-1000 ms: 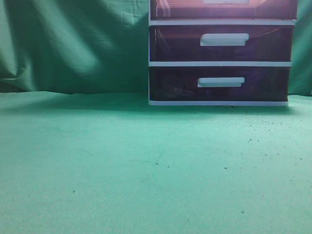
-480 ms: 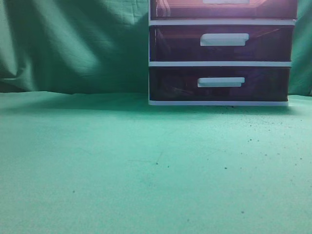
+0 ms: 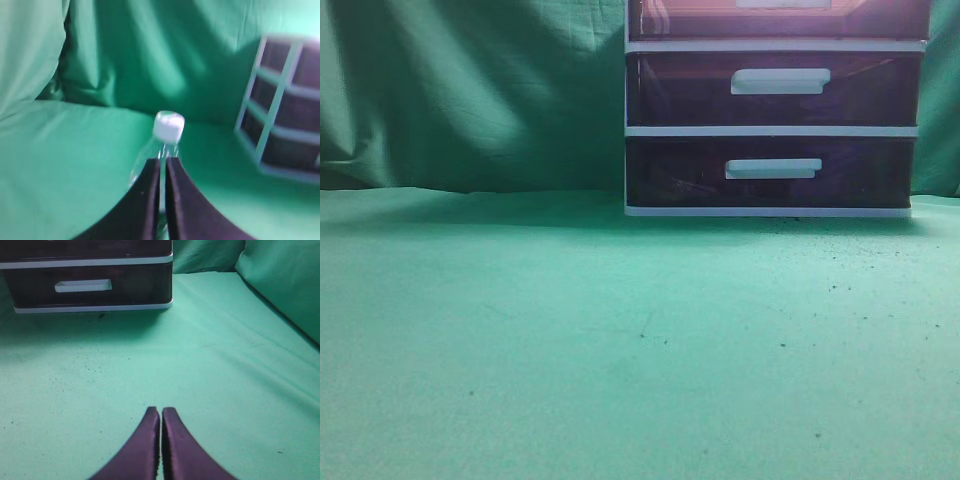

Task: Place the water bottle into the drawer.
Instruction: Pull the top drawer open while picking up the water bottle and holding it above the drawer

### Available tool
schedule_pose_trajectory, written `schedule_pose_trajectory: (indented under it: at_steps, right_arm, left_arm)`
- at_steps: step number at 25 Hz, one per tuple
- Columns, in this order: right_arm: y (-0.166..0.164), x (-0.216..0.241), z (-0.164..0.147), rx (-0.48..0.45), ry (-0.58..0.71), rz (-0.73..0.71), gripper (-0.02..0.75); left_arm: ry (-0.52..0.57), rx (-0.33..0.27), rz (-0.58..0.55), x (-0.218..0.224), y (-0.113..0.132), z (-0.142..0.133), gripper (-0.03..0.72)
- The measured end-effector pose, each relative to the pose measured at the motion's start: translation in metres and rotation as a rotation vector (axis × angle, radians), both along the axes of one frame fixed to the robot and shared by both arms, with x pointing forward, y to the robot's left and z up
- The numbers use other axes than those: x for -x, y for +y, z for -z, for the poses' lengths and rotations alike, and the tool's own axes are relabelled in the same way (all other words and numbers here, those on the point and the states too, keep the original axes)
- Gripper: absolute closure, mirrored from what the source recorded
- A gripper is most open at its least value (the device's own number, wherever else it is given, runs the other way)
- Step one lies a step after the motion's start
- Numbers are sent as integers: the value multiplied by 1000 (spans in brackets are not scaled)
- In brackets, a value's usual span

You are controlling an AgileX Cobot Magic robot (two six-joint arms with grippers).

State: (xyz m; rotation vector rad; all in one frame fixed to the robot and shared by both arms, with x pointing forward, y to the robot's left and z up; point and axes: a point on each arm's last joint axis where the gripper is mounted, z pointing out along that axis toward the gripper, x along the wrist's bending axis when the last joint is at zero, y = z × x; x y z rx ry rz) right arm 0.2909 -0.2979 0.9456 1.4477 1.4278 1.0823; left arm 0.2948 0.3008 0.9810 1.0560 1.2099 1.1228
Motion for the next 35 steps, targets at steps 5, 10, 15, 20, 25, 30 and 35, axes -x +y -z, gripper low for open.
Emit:
schedule_pose_trajectory:
  at_steps: [5, 10, 15, 20, 25, 30, 35]
  right_arm:
    - [0, 0, 0, 0, 0, 0, 738]
    - [0, 0, 0, 0, 0, 0, 738]
    - [0, 0, 0, 0, 0, 0, 738]
    - [0, 0, 0, 0, 0, 0, 738]
    - [0, 0, 0, 0, 0, 0, 738]
    - [0, 0, 0, 0, 0, 0, 738]
    - [0, 0, 0, 0, 0, 0, 738]
  left_arm:
    - [-183, 181, 9, 3, 2, -16, 688]
    - [-273, 86, 32, 6, -1, -60, 688]
    - [-159, -14, 53, -13, -5, -75, 688]
    - [236, 74, -24, -49, 1, -57, 638]
    - [438, 79, -36, -83, 0, -49, 262]
    - [529, 31, 76, -101, -19, -43, 76]
    - [644, -42, 130, -118, -32, -29, 76]
